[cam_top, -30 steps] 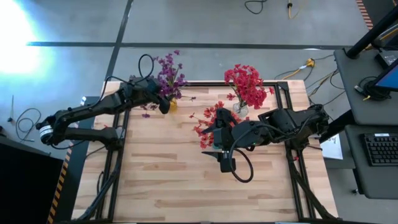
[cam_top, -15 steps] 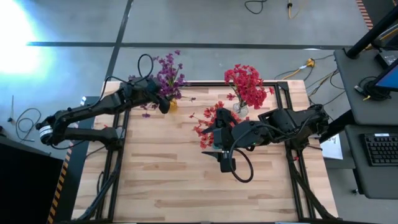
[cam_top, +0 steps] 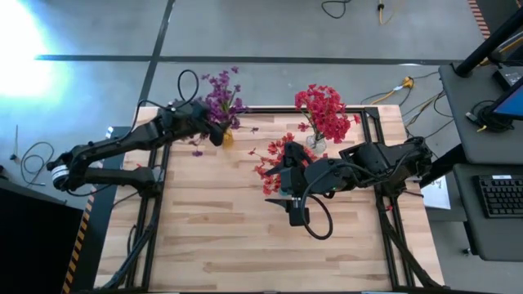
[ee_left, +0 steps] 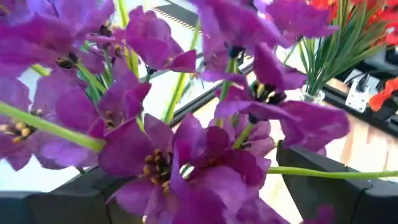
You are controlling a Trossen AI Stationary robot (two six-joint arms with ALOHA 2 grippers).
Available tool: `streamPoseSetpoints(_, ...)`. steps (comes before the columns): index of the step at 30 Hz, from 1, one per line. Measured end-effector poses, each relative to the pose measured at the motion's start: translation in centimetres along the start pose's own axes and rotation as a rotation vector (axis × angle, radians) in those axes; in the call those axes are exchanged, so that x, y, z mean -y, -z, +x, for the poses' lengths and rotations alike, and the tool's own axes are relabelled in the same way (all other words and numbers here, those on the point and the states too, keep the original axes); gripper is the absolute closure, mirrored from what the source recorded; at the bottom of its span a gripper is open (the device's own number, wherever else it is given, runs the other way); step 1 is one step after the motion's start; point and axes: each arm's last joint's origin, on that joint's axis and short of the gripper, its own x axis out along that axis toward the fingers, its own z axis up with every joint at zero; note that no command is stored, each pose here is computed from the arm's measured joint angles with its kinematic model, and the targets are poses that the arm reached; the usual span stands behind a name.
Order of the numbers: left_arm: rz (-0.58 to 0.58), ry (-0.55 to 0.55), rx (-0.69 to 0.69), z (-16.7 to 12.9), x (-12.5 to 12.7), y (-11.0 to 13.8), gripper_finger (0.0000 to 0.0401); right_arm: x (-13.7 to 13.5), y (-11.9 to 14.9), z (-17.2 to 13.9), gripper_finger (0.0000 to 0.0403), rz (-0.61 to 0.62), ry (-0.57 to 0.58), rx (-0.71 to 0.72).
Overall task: Sort flowers into vase by color
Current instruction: Put the violet flowers into the yellow vase
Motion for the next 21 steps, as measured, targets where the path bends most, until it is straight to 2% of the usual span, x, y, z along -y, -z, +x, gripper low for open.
streamPoseSetpoints(7, 0.023, 0.011, 0.049, -0.46, 0.07, -0.52, 0.0087, 0.00, 0.00, 0.00, 0.0110, 0.001, 0.000, 0.000)
streamPoseSetpoints(10, 0.082, 0.010, 0.055, -0.57, 0.07, -0.60, 0.0087, 0.00, 0.00, 0.00, 0.0110, 0.001, 0.000, 0.000)
streamPoseSetpoints(14, 0.216, 0.006, 0.050, -0.49, 0.07, -0.53, 0.0087, 0.00, 0.00, 0.00, 0.0110, 0.009, 0.000, 0.000)
streamPoseSetpoints(21, 0.287, 0.008, 0.038, -0.29, 0.10, -0.39, 0.0087, 0.00, 0.00, 0.00, 0.0110, 0.009, 0.000, 0.000)
